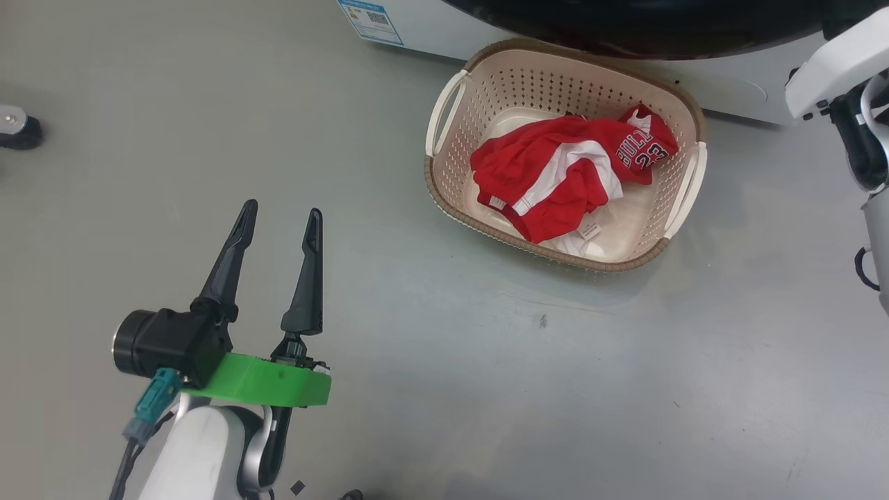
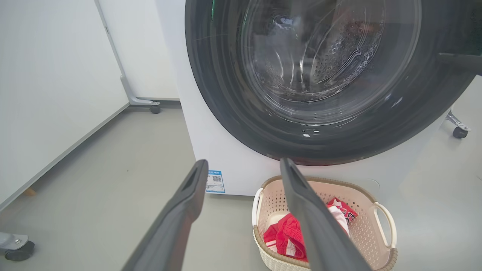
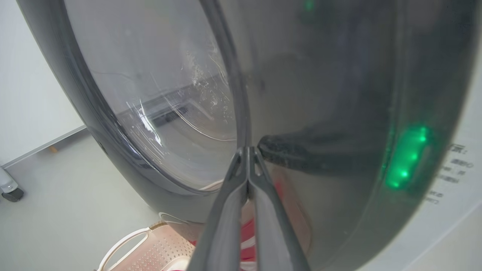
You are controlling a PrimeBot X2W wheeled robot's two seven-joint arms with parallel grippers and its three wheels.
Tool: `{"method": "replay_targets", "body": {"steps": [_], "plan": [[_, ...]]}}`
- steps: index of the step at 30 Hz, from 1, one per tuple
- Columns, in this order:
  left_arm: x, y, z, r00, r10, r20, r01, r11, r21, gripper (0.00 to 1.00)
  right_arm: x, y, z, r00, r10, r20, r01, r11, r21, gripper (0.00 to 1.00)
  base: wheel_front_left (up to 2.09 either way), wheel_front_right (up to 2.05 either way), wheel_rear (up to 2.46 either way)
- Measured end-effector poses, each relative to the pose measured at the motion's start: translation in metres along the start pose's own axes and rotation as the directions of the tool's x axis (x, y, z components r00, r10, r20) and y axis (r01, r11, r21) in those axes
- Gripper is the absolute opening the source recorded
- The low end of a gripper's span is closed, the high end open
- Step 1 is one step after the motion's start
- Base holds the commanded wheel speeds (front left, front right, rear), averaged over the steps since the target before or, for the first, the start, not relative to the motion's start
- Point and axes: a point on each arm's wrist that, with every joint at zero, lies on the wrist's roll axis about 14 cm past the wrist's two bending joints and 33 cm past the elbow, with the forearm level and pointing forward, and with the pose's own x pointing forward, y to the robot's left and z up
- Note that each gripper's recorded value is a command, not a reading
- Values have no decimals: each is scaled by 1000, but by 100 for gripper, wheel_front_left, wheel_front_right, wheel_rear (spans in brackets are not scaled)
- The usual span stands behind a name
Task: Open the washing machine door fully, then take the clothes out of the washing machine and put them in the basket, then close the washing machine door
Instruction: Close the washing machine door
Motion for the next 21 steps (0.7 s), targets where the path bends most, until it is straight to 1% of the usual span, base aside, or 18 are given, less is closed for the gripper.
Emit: {"method": "replay_targets", "body": {"steps": [7,15,21], "plan": [[-1,3,-1,1000,11,-4,-11,1000,-4,100,9,-8,6,999,-21,30,21,1000,8,0,0,0,0],[-1,3,0,1000,15,-2,-15,1000,-19,100,12,-23,12,994,-80,68,79,997,17,0,0,0,0],[0,3,1,1000,16,1,-16,1000,-20,100,13,-23,12,994,-82,74,82,997,13,0,0,0,0]]}}
